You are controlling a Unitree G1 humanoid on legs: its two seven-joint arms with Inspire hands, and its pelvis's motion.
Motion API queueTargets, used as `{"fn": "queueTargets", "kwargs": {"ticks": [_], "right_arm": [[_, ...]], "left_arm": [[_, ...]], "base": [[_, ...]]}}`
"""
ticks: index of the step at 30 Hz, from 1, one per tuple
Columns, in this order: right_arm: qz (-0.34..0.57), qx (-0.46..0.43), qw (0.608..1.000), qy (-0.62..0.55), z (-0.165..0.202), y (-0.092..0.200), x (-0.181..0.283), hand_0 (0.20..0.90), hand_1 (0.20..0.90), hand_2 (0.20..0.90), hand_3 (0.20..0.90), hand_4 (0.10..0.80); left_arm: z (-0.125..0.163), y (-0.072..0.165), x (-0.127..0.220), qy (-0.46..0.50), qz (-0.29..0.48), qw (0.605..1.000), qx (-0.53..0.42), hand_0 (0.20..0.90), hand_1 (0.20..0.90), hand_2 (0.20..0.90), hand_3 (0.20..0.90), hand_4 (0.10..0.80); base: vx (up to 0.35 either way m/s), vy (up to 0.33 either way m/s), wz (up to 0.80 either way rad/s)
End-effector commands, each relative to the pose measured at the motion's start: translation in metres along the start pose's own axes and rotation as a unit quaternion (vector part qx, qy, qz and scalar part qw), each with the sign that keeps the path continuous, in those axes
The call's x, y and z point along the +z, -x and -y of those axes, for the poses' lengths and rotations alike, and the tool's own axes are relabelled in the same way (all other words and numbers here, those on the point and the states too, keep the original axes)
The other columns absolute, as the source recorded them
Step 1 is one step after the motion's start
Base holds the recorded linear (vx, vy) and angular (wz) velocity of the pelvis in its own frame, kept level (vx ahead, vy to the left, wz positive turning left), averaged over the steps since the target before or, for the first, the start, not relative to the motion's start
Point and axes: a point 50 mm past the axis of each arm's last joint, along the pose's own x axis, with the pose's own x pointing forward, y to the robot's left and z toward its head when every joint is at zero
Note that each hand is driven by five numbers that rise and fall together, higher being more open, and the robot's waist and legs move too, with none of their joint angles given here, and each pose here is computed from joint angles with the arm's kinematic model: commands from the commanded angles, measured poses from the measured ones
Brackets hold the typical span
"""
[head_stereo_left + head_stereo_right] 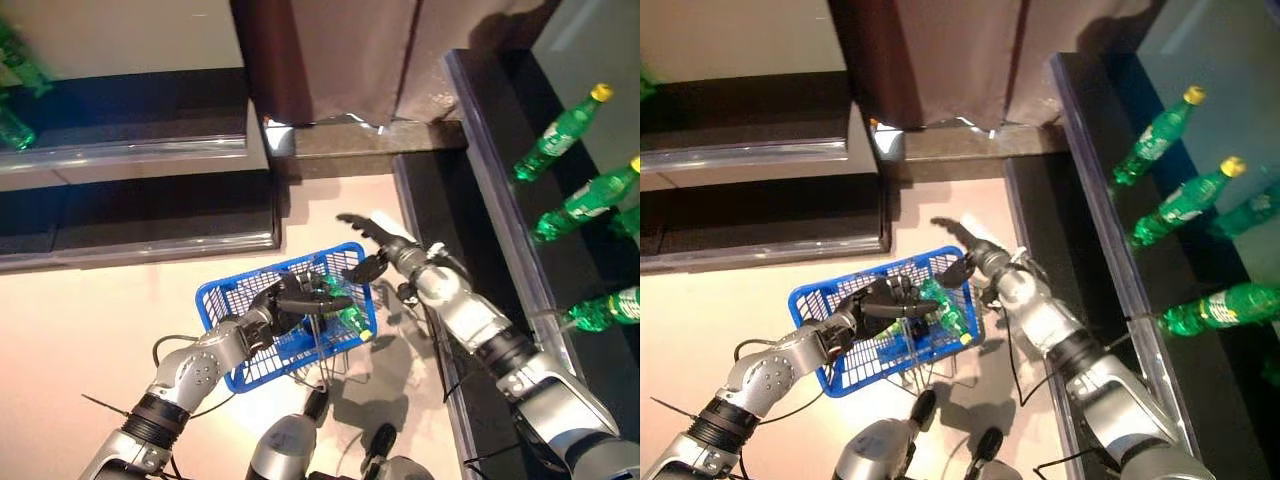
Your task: Pick up the drink and place into the basket.
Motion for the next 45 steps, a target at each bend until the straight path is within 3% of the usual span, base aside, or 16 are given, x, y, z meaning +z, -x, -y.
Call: {"fn": "queueTargets", "kwargs": {"ticks": [1,4,8,17,23,31,34,45], "right_arm": [[0.007,0.034,0.997,-0.076,-0.021,0.028,-0.030,0.900,0.900,0.900,0.900,0.800],[-0.004,0.022,0.979,-0.204,-0.018,0.050,-0.049,0.900,0.900,0.900,0.900,0.800],[-0.024,0.023,0.935,-0.354,-0.044,0.078,-0.078,0.900,0.900,0.900,0.900,0.800],[-0.130,0.021,0.878,-0.460,-0.106,0.136,-0.129,0.900,0.900,0.900,0.900,0.800],[-0.258,0.025,0.858,-0.443,-0.132,0.167,-0.168,0.900,0.900,0.900,0.900,0.800],[-0.439,-0.015,0.766,-0.468,-0.162,0.227,-0.214,0.900,0.900,0.900,0.900,0.800],[-0.506,-0.017,0.756,-0.414,-0.161,0.248,-0.226,0.900,0.900,0.900,0.900,0.800],[-0.582,-0.022,0.715,-0.386,-0.163,0.276,-0.234,0.900,0.900,0.900,0.900,0.800]], "left_arm": [[0.039,0.007,0.065,0.079,0.271,0.948,-0.147,0.300,0.300,0.300,0.200,0.100],[0.007,0.015,0.060,0.104,0.300,0.944,-0.095,0.300,0.300,0.300,0.200,0.100],[-0.030,0.027,0.048,0.141,0.334,0.931,-0.043,0.300,0.300,0.300,0.200,0.100],[-0.086,0.065,0.002,0.262,0.404,0.874,0.064,0.300,0.300,0.300,0.200,0.100],[-0.096,0.061,-0.030,0.330,0.401,0.849,0.098,0.300,0.300,0.300,0.200,0.100],[-0.103,0.058,-0.062,0.349,0.374,0.851,0.119,0.300,0.300,0.300,0.200,0.100],[-0.104,0.057,-0.067,0.354,0.365,0.853,0.119,0.300,0.300,0.300,0.200,0.100],[-0.110,0.060,-0.070,0.358,0.361,0.849,0.141,0.300,0.300,0.300,0.200,0.100]], "base": [[-0.021,-0.020,-0.27],[-0.013,-0.029,-0.22],[-0.013,-0.027,-0.29],[-0.018,-0.020,-0.29],[0.002,-0.003,-0.12],[0.030,-0.010,-0.09],[0.030,-0.018,-0.07],[0.014,-0.013,-0.05]]}}
